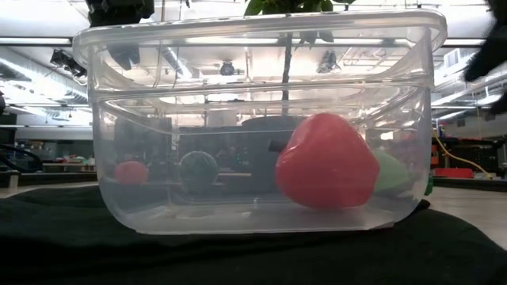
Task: Pick and placing Produce into tupperware
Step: Put the orange carrot into the transparent bin
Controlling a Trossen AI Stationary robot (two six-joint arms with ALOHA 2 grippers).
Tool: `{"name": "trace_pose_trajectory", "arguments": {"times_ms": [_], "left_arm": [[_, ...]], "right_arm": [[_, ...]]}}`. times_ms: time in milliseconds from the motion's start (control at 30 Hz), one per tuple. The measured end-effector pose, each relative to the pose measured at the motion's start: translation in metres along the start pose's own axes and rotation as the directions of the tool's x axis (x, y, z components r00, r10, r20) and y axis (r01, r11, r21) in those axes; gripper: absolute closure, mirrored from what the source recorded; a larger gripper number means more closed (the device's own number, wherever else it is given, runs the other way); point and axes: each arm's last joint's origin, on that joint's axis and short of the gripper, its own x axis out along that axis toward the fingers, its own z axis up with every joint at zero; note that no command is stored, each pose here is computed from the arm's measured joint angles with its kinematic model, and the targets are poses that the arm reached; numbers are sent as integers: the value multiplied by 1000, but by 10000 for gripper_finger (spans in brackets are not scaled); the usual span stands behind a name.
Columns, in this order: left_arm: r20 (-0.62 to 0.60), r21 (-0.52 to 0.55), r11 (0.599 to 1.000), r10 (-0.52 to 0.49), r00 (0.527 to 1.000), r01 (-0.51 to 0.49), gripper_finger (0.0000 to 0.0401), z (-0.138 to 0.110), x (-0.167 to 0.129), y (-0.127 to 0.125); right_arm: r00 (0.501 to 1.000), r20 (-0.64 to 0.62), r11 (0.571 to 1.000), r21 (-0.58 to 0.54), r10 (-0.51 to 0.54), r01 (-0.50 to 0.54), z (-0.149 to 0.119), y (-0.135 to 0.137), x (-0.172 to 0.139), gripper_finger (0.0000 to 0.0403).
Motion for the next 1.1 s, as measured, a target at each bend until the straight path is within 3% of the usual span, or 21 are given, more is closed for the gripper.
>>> {"name": "trace_pose_trajectory", "arguments": {"times_ms": [233, 433, 700, 867, 1100], "left_arm": [[0, 0, 1000, 0, 1000, 0, 103, 0, 0, 0], [3, -2, 1000, -1, 1000, 1, 103, 0, 0, 0], [9, -30, 1000, -4, 1000, 4, 103, 1, 0, 0], [9, -49, 999, -4, 1000, 5, 103, 1, 0, 0], [9, -57, 998, -4, 1000, 5, 103, 1, 0, 0]], "right_arm": [[998, 57, 990, -137, -15, 22, 26, -2, 7, 142], [999, 35, 996, -90, 9, -6, 53, -45, 2, 142], [995, -61, 982, -168, 76, -86, 90, -91, -5, 142], [986, -132, 946, -292, 106, -141, 105, -98, -3, 142], [964, -238, 839, -496, 118, -225, 114, -84, 12, 142]]}}
